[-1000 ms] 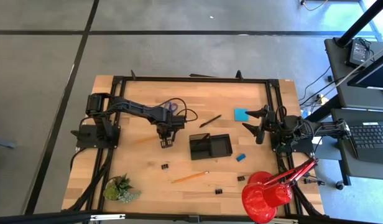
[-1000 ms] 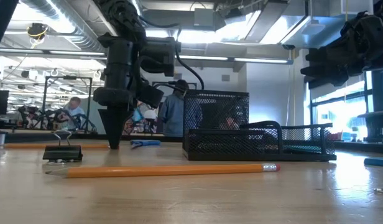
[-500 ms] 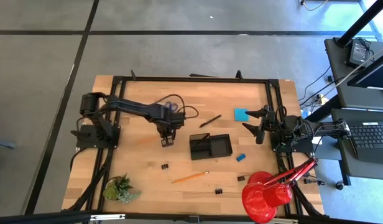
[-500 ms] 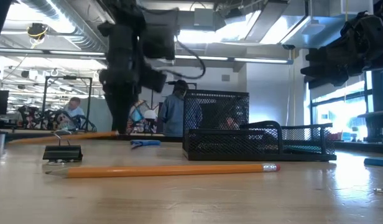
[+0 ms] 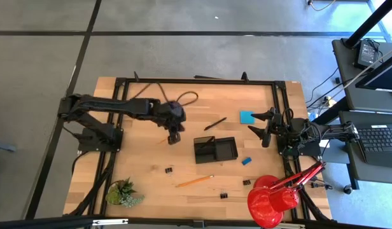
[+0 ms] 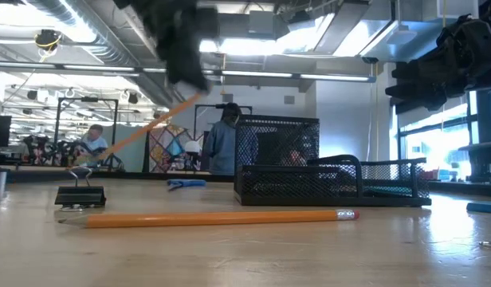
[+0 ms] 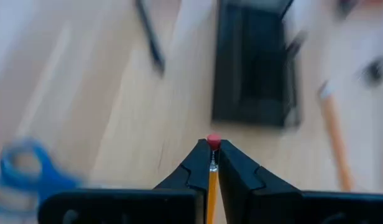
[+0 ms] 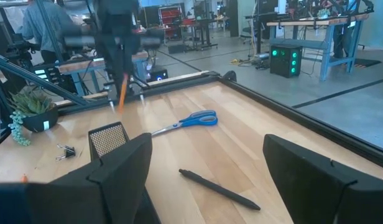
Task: Pick and place office supplies into organizer
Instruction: Put the top yellow pencil into the black desk organizer
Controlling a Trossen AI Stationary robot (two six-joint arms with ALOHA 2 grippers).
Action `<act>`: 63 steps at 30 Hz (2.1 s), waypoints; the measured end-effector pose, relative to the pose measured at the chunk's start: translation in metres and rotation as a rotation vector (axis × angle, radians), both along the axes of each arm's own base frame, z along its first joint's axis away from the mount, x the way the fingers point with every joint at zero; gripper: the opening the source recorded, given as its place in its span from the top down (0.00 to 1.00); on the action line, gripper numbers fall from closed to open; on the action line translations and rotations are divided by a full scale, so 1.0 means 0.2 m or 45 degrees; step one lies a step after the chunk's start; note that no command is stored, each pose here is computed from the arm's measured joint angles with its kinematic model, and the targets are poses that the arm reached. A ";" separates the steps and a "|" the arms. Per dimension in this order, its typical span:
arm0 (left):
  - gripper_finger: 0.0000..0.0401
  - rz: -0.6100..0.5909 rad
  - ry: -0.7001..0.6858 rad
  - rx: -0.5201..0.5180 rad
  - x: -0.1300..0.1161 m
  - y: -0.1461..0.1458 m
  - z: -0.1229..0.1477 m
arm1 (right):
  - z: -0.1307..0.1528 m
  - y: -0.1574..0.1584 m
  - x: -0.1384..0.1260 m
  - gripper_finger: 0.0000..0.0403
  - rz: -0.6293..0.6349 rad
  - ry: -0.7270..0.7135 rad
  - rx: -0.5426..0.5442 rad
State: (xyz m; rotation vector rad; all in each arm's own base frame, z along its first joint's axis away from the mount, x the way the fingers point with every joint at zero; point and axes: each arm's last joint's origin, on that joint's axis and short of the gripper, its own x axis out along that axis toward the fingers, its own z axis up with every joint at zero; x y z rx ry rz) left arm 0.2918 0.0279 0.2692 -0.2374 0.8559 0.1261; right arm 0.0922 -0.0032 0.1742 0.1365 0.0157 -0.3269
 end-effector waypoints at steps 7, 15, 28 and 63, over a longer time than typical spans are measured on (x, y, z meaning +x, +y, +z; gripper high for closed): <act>0.96 -0.167 -0.406 0.043 0.05 0.00 0.16 | 0.00 0.00 0.00 0.23 0.000 -0.002 0.004; 0.96 -0.188 -0.600 0.049 0.07 0.04 0.23 | 0.00 0.00 0.00 0.23 0.000 -0.003 0.005; 0.96 -0.245 -0.831 0.196 0.10 0.05 0.31 | 0.00 0.00 0.00 0.23 0.000 -0.002 0.003; 0.96 -0.356 -0.686 -0.022 0.37 0.00 -0.04 | 0.00 0.00 0.00 0.23 0.000 -0.002 0.003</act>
